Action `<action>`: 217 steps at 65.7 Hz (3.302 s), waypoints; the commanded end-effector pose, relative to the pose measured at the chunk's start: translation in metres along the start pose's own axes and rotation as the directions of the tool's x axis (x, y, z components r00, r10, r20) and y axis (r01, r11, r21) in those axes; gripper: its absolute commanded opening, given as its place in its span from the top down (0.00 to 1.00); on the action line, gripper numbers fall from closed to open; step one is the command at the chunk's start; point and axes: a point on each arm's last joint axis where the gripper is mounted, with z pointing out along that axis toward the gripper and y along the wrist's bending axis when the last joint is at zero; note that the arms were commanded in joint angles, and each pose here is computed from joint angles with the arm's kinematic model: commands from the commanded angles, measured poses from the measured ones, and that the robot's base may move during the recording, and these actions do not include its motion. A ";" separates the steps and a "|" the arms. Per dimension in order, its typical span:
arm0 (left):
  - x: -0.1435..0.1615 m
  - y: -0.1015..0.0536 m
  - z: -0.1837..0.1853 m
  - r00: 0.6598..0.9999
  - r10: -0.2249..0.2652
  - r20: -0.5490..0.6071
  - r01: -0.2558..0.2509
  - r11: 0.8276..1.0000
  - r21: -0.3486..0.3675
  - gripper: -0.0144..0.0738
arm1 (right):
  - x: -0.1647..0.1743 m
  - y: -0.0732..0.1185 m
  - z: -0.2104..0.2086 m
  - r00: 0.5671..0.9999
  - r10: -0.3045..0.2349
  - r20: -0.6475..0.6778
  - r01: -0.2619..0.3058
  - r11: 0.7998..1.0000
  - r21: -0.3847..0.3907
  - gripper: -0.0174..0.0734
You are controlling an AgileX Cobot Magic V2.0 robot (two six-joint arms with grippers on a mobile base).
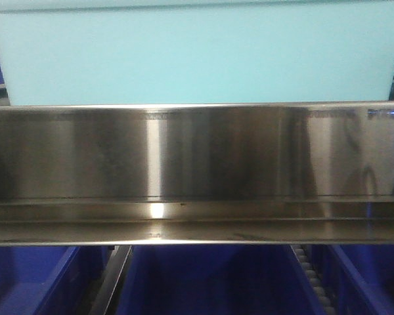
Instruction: Move two blue bins to right shelf middle
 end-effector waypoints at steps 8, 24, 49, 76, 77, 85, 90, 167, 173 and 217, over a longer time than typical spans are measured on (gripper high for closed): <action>-0.003 0.000 0.000 1.000 0.002 0.024 -0.002 1.000 0.001 0.96 | -0.002 0.000 0.000 1.000 -0.010 0.021 0.010 1.000 -0.001 0.99; -0.003 0.000 0.000 1.000 0.002 0.024 -0.002 1.000 0.001 0.96 | -0.002 0.000 0.000 1.000 -0.010 0.021 0.010 1.000 -0.001 0.99; -0.003 0.000 0.000 1.000 0.002 0.024 -0.002 1.000 0.001 0.96 | -0.002 0.000 0.000 1.000 -0.010 0.021 0.010 1.000 -0.001 0.99; -0.002 0.000 0.000 1.000 0.000 0.020 0.000 1.000 0.000 0.96 | -0.007 0.000 -0.001 0.997 -0.010 0.082 0.010 1.000 -0.003 0.99; -0.002 0.000 0.000 1.000 0.000 0.017 0.000 1.000 0.000 0.96 | -0.007 0.000 -0.001 0.997 -0.010 0.074 0.010 1.000 -0.003 0.99; -0.018 0.000 -0.002 1.000 0.000 0.022 0.000 1.000 -0.001 0.96 | -0.025 0.001 -0.004 0.998 -0.010 0.067 0.010 1.000 -0.003 0.99; -0.033 0.000 -0.005 1.000 0.000 0.012 0.000 1.000 -0.004 0.96 | -0.041 0.002 -0.009 0.999 -0.010 0.053 0.010 1.000 -0.002 0.99; -0.197 -0.005 0.099 0.978 -0.032 -0.208 0.030 0.999 -0.012 0.96 | -0.201 0.012 0.100 0.930 0.039 -0.365 -0.042 0.999 -0.001 0.99; -0.198 -0.009 0.122 0.958 -0.089 -0.274 0.094 0.996 0.003 0.96 | -0.198 0.019 0.121 0.902 0.113 -0.417 -0.135 0.991 -0.023 0.99; -0.197 -0.062 0.276 0.682 -0.074 -0.728 -0.015 0.993 -0.114 0.96 | -0.190 0.088 0.240 0.616 0.001 -0.788 -0.026 0.999 -0.020 0.97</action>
